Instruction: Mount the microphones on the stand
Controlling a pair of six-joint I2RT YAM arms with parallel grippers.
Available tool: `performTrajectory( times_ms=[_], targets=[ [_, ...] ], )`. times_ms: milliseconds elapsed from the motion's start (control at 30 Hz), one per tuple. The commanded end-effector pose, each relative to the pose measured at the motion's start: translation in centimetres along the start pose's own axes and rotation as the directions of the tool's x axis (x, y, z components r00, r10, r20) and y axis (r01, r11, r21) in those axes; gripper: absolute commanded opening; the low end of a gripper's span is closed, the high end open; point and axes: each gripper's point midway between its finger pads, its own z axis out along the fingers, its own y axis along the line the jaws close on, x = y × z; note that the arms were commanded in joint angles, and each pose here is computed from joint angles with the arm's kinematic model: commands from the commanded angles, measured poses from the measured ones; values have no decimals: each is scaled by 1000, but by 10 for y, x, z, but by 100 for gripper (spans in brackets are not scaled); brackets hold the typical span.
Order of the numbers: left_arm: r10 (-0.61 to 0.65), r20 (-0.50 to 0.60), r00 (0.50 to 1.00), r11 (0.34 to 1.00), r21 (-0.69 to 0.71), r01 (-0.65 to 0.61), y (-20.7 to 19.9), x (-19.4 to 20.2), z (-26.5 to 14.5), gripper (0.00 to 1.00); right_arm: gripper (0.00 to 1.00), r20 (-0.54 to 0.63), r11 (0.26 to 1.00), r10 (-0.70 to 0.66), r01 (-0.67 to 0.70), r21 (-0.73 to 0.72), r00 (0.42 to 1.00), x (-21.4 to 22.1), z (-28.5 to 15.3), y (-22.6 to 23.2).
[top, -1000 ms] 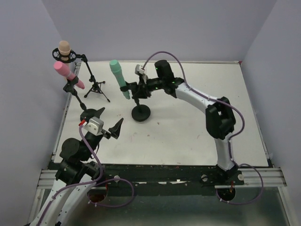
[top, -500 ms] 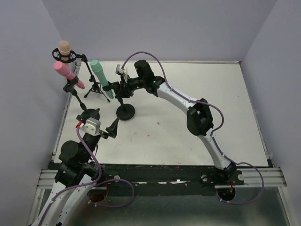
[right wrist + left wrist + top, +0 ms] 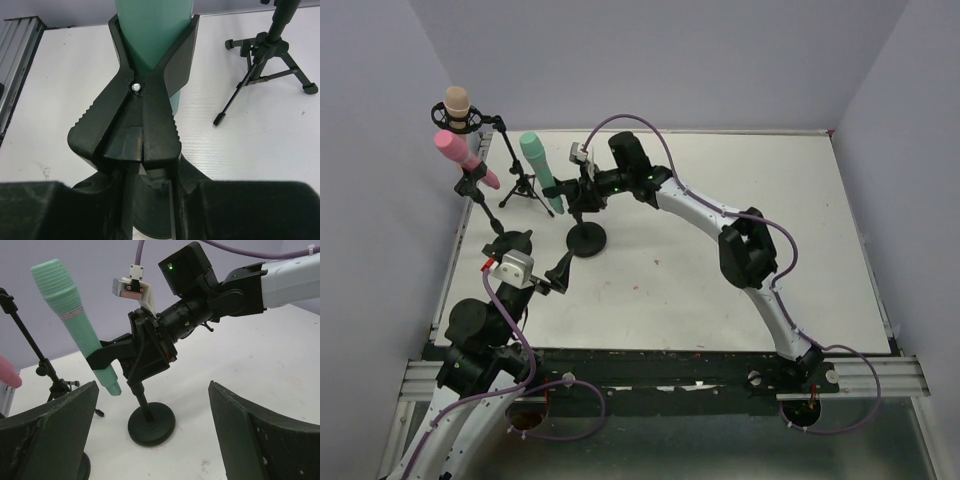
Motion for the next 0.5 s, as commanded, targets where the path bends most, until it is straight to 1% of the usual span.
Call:
performTrajectory(
  times_ms=[0, 100, 133, 200, 233, 333, 467],
  targets=[
    [1, -5, 1000, 1000, 2, -1, 0, 2, -2, 99, 29, -51, 997, 67, -69, -34, 996, 16, -4, 15],
    [-2, -2, 1000, 1000, 1, 2, 0, 1, -2, 99, 31, -48, 997, 68, -70, -34, 997, 13, -7, 16],
    [-1, -4, 1000, 1000, 3, 1, -1, 1, -2, 99, 36, -46, 997, 69, -71, -37, 997, 12, -8, 17],
    [-2, -2, 1000, 1000, 3, 2, 0, 1, -2, 99, 39, -43, 996, 77, -79, -38, 996, 10, -11, 17],
    [-2, -4, 1000, 1000, 5, 2, -1, 1, -2, 99, 44, -40, 996, 80, -82, -41, 996, 9, -13, 17],
    [-5, 3, 1000, 1000, 7, 4, -1, -1, -3, 99, 54, -36, 995, 88, -89, -45, 995, 7, -19, 18],
    [-8, 4, 1000, 1000, 10, 8, -2, -1, -4, 99, 62, -35, 994, 97, -99, -51, 995, 7, -30, 19]
  ],
)
